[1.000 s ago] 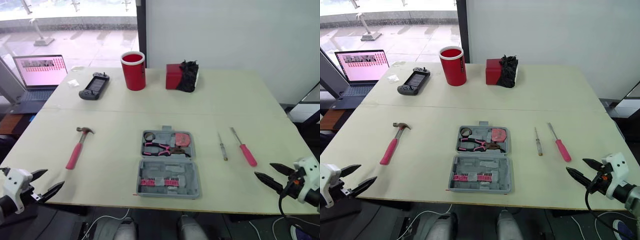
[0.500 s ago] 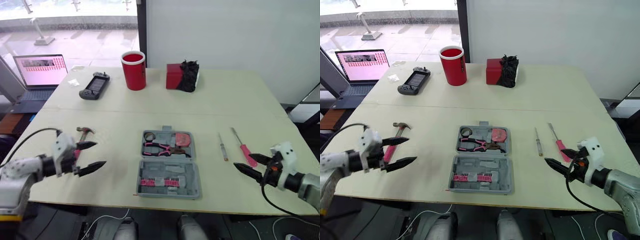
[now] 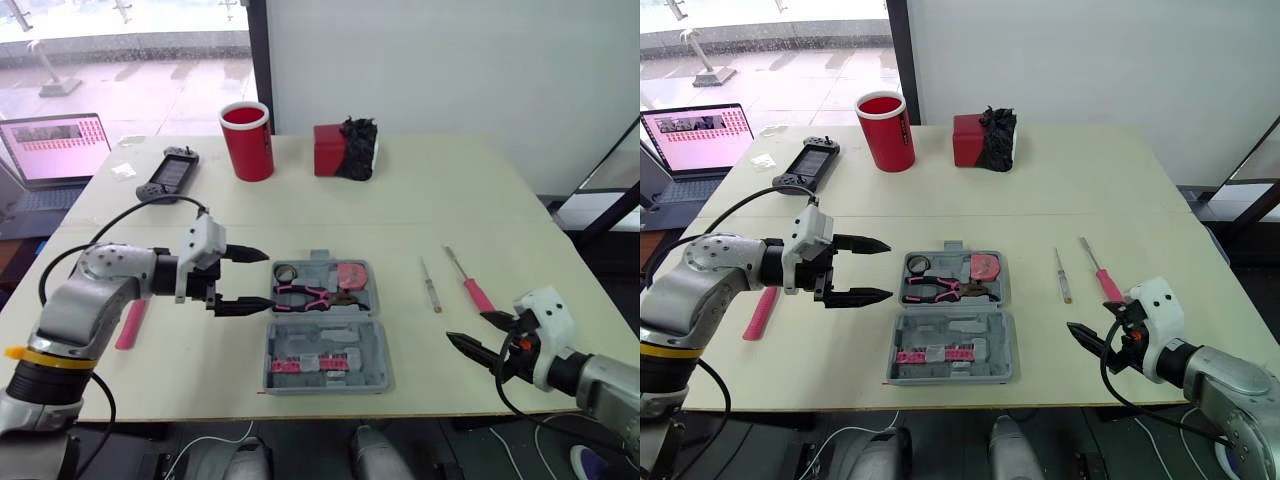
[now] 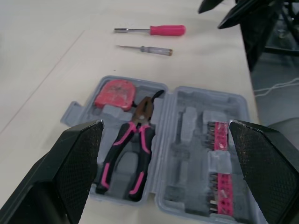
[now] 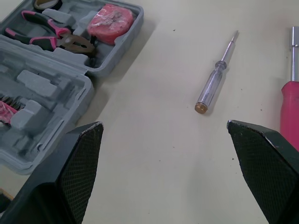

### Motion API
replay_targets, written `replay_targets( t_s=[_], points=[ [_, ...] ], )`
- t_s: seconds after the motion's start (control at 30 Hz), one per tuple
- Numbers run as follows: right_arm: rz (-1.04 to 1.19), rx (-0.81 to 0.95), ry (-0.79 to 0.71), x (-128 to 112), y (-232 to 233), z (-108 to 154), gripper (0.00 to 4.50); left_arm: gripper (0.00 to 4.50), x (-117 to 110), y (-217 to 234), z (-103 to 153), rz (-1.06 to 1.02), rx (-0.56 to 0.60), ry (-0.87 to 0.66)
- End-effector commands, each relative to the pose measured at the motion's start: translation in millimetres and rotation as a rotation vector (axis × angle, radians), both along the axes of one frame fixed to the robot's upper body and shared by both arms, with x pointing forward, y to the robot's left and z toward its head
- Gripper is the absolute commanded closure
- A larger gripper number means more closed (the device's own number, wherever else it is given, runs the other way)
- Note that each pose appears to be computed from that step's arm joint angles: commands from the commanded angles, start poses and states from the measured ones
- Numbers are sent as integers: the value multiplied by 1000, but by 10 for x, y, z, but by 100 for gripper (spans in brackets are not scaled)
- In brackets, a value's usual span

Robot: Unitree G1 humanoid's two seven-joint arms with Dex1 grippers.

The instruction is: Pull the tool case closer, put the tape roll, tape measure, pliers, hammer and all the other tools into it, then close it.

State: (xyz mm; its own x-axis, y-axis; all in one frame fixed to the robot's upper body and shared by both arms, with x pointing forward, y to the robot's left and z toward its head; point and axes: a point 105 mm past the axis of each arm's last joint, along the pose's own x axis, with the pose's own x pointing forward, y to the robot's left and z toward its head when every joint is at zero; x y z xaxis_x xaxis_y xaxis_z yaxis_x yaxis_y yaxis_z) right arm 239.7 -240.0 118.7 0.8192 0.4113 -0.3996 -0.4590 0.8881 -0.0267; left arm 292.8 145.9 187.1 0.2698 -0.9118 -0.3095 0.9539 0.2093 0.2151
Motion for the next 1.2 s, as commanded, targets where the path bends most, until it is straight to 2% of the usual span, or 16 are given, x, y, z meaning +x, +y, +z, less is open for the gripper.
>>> replay_targets(
  t_s=[0.03, 0.17, 0.33, 0.57, 0.77, 0.93, 1.03, 1.2],
  points=[
    [-4, -34, -49, 118, 1, 81, 3, 0, -52, -4, 58, -12, 30, -39],
    [-46, -77, -59, 365, -73, 71, 3, 0, -96, 30, 17, 33, 25, -41],
    [-93, -50, -50, 740, -80, 51, 3, 0, -162, 98, -98, 116, 31, -39],
    [-137, -52, 20, 1172, -15, -113, 3, 0, -273, 184, -255, 218, 36, -26],
    [-178, -56, 77, 1372, 32, -266, 3, 0, -332, 217, -324, 265, 42, -21],
    [-248, -53, 150, 1443, 3, -443, 3, 0, -342, 232, -346, 285, 53, -25],
    [-250, -35, 173, 1410, 23, -502, 89, 0, -336, 233, -362, 289, 60, -26],
    [-253, -5, 184, 1319, 52, -504, 334, 0, -309, 210, -373, 280, 59, -26]
  ],
)
